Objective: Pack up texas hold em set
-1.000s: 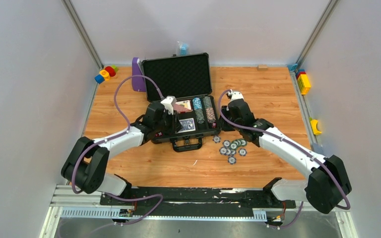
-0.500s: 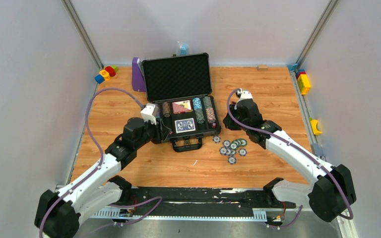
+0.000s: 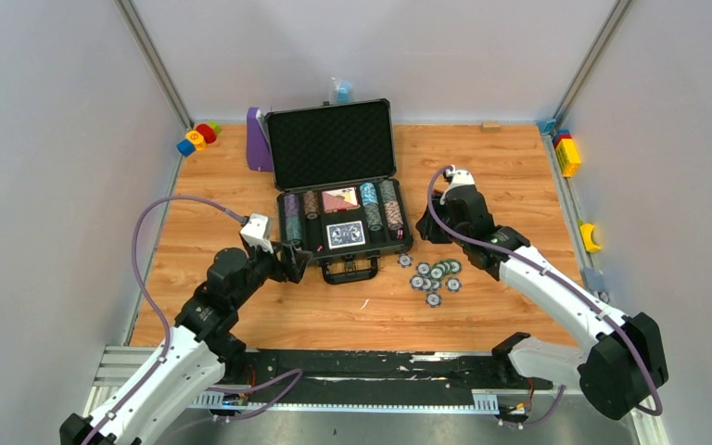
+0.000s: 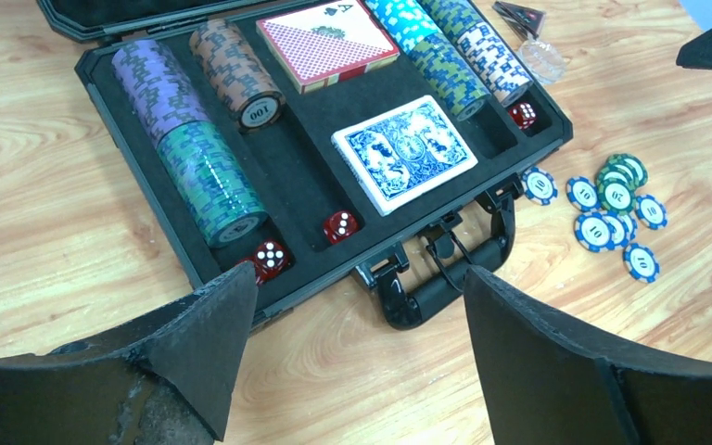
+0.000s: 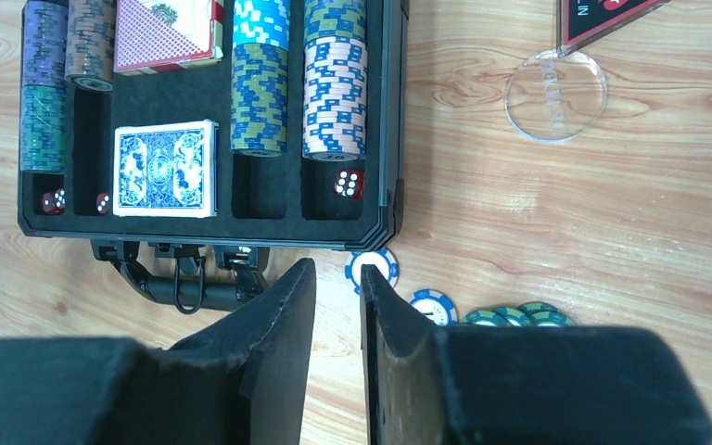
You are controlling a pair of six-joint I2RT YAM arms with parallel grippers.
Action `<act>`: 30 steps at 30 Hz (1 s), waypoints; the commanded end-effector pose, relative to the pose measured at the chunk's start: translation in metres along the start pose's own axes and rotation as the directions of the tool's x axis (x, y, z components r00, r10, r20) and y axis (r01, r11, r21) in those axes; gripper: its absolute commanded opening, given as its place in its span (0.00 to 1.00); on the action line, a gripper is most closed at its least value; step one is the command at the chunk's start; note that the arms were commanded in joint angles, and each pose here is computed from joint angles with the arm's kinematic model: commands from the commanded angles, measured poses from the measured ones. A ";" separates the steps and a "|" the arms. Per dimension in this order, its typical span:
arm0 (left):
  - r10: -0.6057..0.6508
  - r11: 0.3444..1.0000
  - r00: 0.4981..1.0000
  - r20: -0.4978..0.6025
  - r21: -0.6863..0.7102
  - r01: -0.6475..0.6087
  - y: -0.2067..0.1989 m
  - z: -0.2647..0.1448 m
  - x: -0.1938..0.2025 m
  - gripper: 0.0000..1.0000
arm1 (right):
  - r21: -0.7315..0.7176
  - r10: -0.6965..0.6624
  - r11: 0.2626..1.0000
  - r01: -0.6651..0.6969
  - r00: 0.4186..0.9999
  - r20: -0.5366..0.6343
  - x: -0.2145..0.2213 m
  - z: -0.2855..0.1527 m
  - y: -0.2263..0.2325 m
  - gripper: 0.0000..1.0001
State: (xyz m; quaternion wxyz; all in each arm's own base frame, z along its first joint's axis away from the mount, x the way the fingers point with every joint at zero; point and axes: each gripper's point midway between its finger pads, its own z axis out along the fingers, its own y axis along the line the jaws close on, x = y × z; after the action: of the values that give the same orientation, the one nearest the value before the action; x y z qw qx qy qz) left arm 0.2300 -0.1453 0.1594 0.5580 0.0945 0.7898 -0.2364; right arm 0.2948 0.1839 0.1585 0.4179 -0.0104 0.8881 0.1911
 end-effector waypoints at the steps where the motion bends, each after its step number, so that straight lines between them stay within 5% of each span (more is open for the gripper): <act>1: 0.022 1.000 0.999 0.034 0.002 -0.022 0.001 -0.005 -0.003 0.92 | -0.020 0.024 1.000 -0.023 0.998 0.053 -0.013 -0.005 0.004 0.26; 13: 0.005 1.000 0.995 0.098 -0.004 -0.005 0.005 -0.012 -0.004 1.00 | -0.012 0.022 1.000 -0.021 0.998 0.052 -0.010 -0.006 -0.001 0.31; 24: 0.001 1.000 0.995 0.102 -0.006 -0.001 0.005 -0.013 -0.004 1.00 | -0.054 0.065 0.997 -0.063 0.998 0.022 -0.011 -0.002 -0.008 0.78; 30: 0.001 1.000 0.995 0.104 -0.002 -0.001 0.004 -0.013 -0.004 1.00 | -0.071 0.074 0.995 -0.072 0.997 0.026 -0.014 -0.003 -0.007 0.89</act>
State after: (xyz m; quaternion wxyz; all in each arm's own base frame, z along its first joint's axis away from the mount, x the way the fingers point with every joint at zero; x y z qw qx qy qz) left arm 0.2211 -0.1349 0.1608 0.5881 0.0849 0.7684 -0.2378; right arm 0.2989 0.1668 0.1539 0.4059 0.0130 0.8896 0.2089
